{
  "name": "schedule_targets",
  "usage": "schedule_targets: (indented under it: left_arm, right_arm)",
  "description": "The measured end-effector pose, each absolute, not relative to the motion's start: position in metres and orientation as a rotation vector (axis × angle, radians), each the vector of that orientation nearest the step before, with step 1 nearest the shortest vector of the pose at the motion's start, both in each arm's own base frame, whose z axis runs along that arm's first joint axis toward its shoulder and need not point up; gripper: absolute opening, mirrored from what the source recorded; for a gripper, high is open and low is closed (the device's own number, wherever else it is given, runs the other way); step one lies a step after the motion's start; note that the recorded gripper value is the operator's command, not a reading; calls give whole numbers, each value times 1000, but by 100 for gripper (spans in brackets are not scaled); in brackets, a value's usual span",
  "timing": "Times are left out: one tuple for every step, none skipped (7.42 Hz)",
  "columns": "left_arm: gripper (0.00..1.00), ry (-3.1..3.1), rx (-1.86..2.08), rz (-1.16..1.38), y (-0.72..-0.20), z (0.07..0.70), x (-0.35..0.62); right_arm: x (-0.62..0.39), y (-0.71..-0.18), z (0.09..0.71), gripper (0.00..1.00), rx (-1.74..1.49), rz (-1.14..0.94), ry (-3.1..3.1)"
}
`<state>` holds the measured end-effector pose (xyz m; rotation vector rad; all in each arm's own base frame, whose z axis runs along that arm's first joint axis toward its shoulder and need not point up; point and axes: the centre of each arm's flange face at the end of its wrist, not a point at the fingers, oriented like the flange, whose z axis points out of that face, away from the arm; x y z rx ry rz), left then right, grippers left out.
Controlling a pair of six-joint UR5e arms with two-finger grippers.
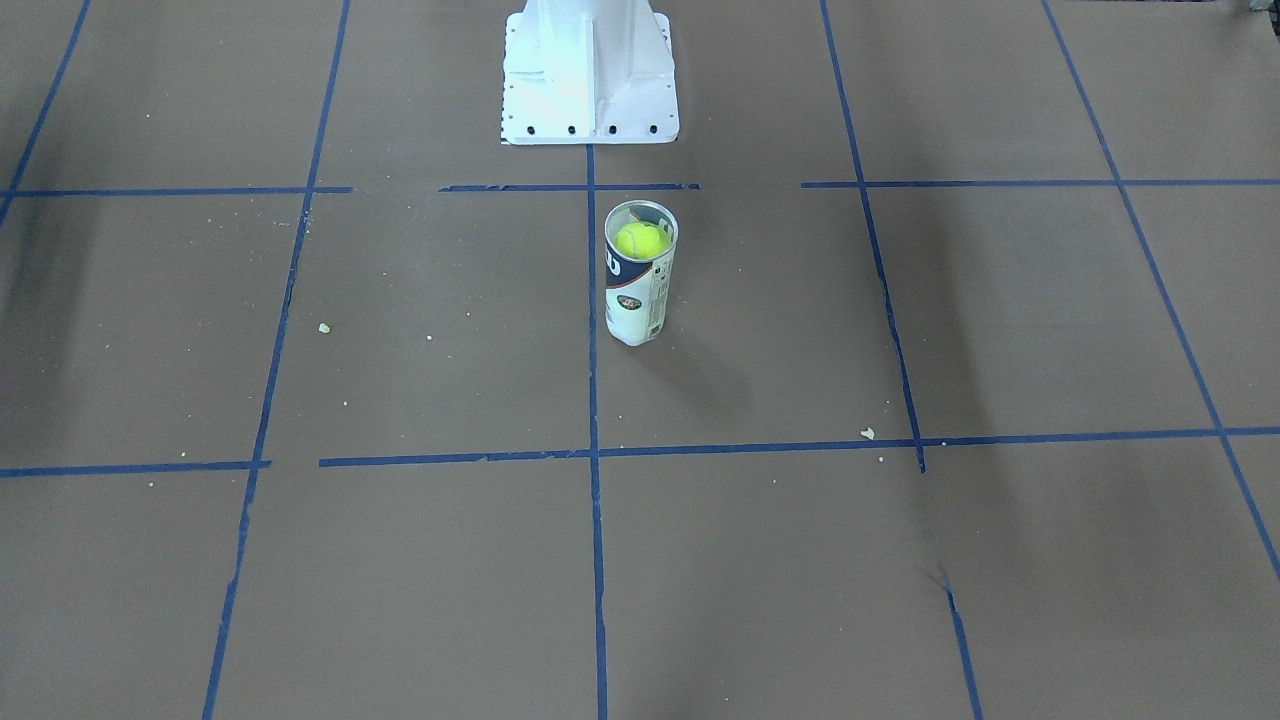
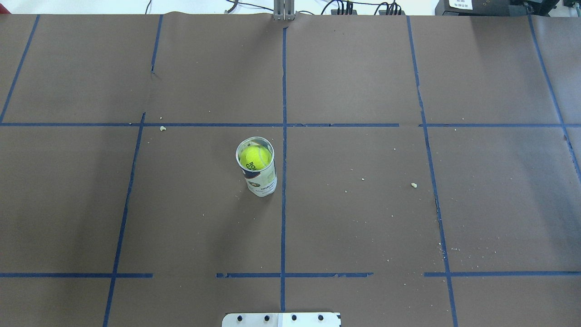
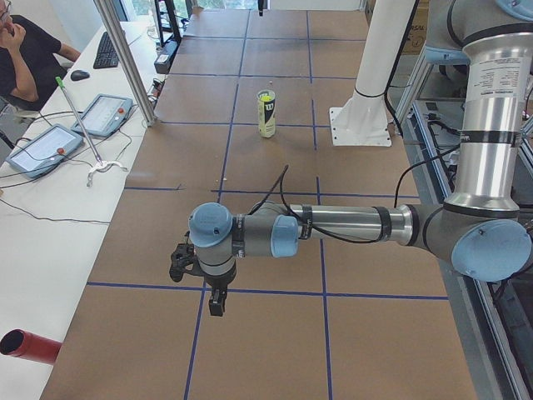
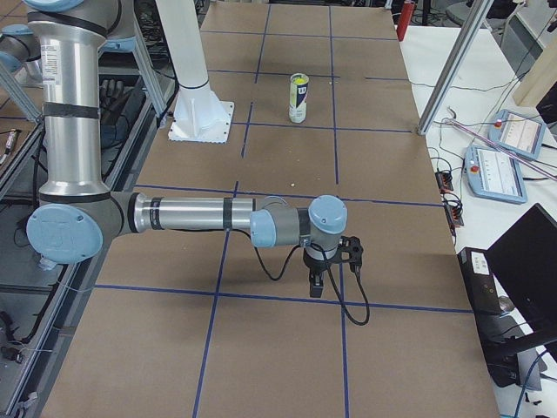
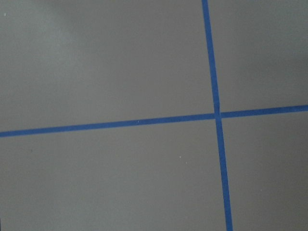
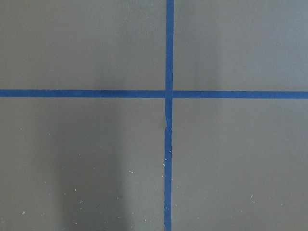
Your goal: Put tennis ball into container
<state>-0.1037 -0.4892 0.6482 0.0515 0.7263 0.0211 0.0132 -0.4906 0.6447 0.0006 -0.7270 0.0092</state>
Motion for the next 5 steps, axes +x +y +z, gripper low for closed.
schedule_targets:
  left_arm:
    - [100, 737, 51, 19, -487, 636, -104]
    - [100, 761, 61, 22, -488, 625, -102]
    - [100, 787, 71, 25, -489, 618, -99]
    - [100, 801, 75, 33, -491, 615, -95]
    - [100, 806, 68, 49, -493, 616, -86]
  right_arm:
    - [13, -491, 645, 100, 1, 9, -727]
    - [13, -491, 645, 100, 1, 9, -727]
    - [13, -491, 645, 100, 1, 10, -727]
    - [13, -491, 645, 100, 1, 10, -727]
    - [13, -491, 645, 100, 1, 10, -727]
